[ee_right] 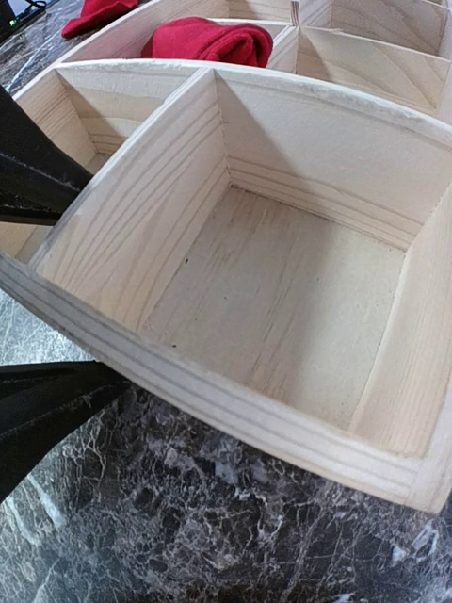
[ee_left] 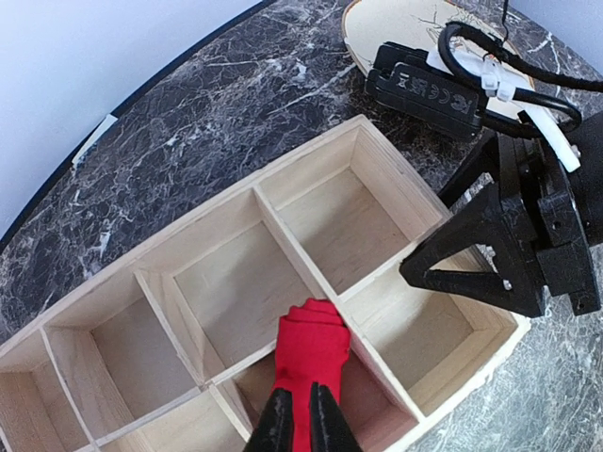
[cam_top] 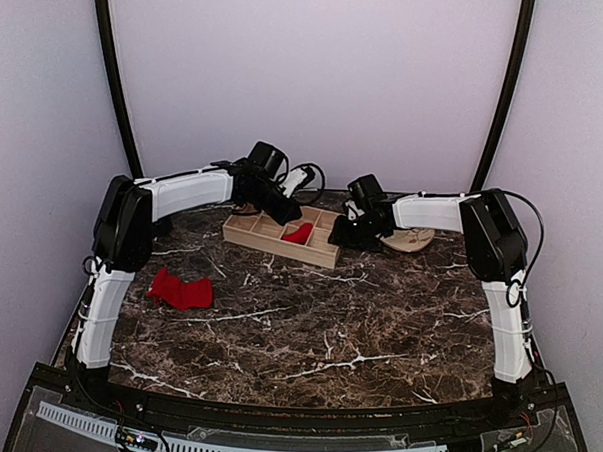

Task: Roll the socks
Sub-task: Place the sock in the storage box, then adjust the sock in the storage box.

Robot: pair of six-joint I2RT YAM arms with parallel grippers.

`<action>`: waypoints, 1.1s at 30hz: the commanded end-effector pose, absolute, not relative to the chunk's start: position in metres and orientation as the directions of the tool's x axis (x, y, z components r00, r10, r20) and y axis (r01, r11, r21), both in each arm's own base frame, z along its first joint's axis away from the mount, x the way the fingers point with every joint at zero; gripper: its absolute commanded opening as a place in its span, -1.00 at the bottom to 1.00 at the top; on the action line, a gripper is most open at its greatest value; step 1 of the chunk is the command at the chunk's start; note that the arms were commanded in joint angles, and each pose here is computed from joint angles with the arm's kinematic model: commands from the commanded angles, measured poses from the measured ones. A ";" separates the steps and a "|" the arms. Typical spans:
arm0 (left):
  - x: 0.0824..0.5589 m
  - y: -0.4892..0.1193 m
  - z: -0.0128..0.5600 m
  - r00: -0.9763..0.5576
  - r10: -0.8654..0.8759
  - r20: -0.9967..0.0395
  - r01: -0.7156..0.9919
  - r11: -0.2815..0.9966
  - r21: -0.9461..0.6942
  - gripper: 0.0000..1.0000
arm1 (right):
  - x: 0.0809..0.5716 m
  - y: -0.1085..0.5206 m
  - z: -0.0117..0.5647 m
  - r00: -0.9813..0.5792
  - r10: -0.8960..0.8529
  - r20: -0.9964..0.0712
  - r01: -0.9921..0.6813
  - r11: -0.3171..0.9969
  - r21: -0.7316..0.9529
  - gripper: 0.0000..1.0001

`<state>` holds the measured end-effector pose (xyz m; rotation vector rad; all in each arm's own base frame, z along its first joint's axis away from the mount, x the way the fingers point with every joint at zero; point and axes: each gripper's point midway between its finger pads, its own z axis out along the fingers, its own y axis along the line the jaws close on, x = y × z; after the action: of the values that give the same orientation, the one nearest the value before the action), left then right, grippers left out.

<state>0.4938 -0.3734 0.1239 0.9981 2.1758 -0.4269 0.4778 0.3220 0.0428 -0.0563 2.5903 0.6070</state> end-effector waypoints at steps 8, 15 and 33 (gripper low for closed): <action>0.496 -0.385 0.102 -0.483 0.510 -0.711 0.772 0.631 -0.072 -0.81 | 0.484 0.326 0.055 -0.874 0.084 -0.479 -0.156 0.885 0.439 -0.14; 0.497 -0.384 0.089 -0.497 0.519 -0.695 0.767 0.638 -0.072 -0.80 | 0.478 0.323 0.052 -0.880 0.076 -0.469 -0.156 0.887 0.436 -0.33; 0.477 -0.388 0.052 -0.530 0.578 -0.621 0.786 0.609 -0.104 -0.80 | 0.457 0.323 0.045 -0.893 0.050 -0.447 -0.164 0.889 0.428 -0.43</action>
<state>0.4849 -0.3873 0.0712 1.0418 2.2449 -0.5170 0.4722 0.3188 0.0438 -0.0464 2.5761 0.6170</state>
